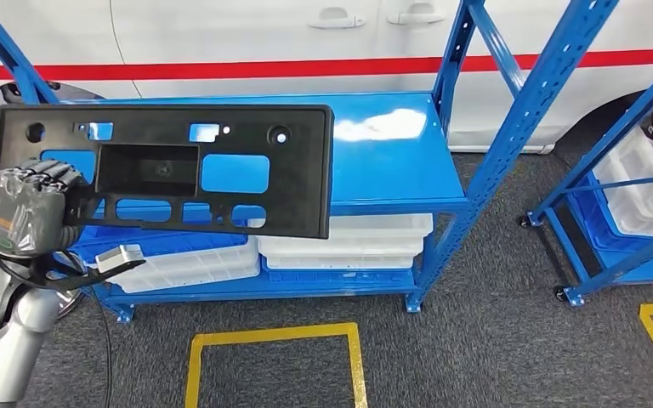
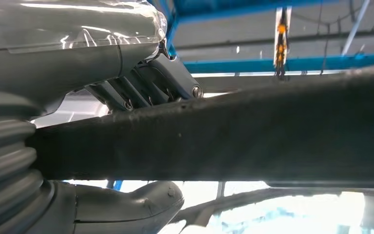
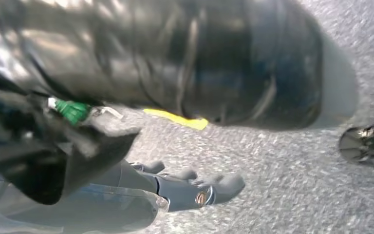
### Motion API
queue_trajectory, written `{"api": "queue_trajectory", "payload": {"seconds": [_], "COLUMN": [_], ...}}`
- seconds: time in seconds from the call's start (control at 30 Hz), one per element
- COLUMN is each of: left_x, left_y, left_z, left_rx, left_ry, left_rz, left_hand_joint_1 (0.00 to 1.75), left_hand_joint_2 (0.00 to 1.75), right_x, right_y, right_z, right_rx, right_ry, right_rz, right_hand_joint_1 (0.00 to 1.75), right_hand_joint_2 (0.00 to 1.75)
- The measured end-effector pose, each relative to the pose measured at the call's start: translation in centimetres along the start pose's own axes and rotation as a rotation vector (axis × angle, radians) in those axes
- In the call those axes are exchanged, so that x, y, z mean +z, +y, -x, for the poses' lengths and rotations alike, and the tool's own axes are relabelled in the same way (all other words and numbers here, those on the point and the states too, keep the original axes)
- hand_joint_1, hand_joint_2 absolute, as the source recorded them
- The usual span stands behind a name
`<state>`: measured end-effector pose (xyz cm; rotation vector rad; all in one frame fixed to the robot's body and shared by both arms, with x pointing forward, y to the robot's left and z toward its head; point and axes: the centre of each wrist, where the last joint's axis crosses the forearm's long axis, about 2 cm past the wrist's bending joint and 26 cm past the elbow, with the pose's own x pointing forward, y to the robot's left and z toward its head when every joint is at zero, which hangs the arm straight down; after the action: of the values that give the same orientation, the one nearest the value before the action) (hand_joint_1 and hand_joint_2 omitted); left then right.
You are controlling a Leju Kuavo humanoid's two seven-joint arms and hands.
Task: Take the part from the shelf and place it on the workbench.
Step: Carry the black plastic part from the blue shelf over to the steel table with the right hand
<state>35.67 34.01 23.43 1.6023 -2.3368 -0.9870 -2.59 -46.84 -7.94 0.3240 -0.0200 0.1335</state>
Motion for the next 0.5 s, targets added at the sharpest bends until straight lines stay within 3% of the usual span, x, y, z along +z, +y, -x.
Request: {"api": "queue_trajectory", "payload": {"seconds": [0.13,0.3,0.5], "left_x": [1.8,5.6,6.5], "left_y": [0.7,2.9,4.5], "left_z": [0.1,1.4,2.3], "left_rx": [0.001,-0.022,-0.068], "left_ry": [0.006,0.021,0.041], "left_rz": [0.007,0.006,-0.014], "left_hand_joint_1": [1.75,1.75,1.75], "left_hand_joint_2": [1.75,1.75,1.75], "right_x": [-0.7,-3.1,-4.2], "right_y": [0.9,4.6,6.6], "right_z": [0.7,2.1,2.4], "right_rx": [-0.048,-0.125,-0.151], "right_ry": [-0.011,-0.036,-0.041], "right_rz": [0.053,0.083,0.051], "right_hand_joint_1": [0.00,0.00,0.00], "right_hand_joint_2": [0.00,0.00,0.00]}}
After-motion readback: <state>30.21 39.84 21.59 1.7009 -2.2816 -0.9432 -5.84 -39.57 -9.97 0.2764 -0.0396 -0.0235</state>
